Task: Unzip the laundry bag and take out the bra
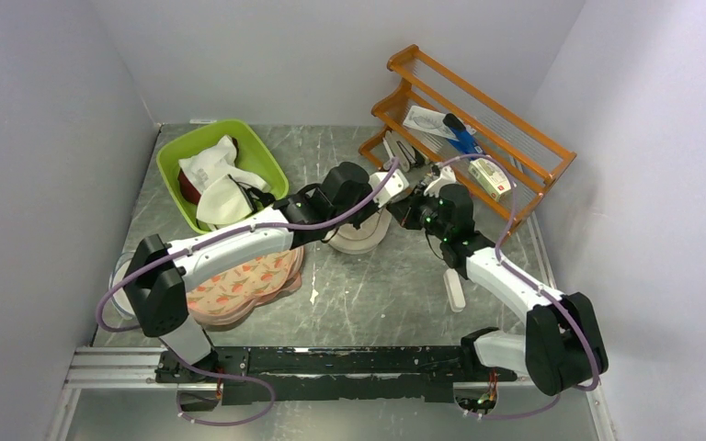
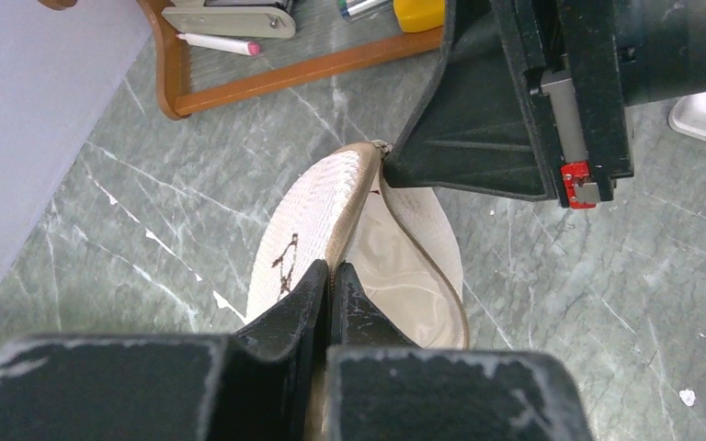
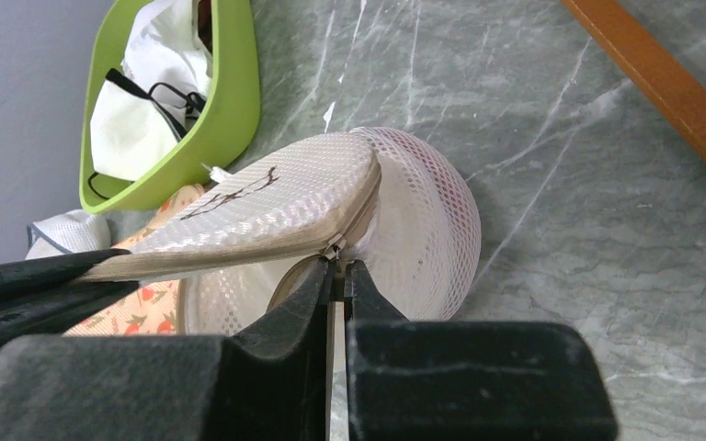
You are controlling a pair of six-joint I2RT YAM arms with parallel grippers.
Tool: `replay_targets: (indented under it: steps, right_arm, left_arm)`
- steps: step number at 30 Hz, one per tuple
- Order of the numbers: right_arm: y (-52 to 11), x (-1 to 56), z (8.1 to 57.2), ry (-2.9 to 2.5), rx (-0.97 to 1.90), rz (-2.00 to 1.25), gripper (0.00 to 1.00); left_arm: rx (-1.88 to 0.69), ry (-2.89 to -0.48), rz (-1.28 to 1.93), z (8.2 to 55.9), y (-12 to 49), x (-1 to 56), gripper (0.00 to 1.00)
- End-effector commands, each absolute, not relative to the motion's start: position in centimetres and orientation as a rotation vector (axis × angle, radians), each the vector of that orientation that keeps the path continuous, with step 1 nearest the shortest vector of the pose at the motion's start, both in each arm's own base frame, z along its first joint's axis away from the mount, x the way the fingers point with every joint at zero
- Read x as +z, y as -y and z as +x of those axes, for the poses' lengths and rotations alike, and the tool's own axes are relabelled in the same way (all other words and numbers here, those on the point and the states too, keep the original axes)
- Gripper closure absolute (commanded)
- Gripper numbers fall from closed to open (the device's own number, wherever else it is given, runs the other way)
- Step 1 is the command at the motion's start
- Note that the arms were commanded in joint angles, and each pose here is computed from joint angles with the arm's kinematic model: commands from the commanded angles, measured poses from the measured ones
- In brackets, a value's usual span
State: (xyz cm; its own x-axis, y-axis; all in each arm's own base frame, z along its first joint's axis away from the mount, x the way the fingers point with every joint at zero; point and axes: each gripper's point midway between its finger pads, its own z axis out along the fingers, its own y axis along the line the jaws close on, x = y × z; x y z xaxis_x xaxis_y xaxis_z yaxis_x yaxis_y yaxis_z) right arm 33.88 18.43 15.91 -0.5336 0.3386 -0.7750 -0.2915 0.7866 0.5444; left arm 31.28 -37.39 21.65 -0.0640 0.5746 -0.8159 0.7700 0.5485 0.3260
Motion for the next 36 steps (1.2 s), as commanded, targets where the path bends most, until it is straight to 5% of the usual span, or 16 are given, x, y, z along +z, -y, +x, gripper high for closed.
replay_targets:
  steps: [1, 6, 16, 30, 36]
  right_arm:
    - [-16.5, 13.6, 34.2, -2.057, 0.699, 0.093, 1.0]
    - [-18.0, 15.8, 33.5, -1.971, 0.788, -0.034, 1.0]
    - [-22.2, 20.1, 31.5, -1.823, 0.901, -0.255, 1.0]
    - [-23.3, 22.1, 30.5, -1.757, 0.922, -0.3, 1.0]
    - [-22.7, 22.0, 30.8, -1.764, 0.882, -0.266, 1.0]
  left_arm:
    - [-0.195, -1.673, 1.018, 32.0, 36.2, 25.5, 0.93]
    - [-0.198, -1.684, 1.039, 32.0, 36.4, 25.0, 0.87]
    - [-0.192, -1.724, 1.104, 31.8, 37.4, 22.6, 0.5]
    - [-0.184, -1.723, 1.128, 31.5, 37.6, 22.1, 0.61]
    - [-0.186, -1.72, 1.147, 31.2, 37.8, 21.8, 0.56]
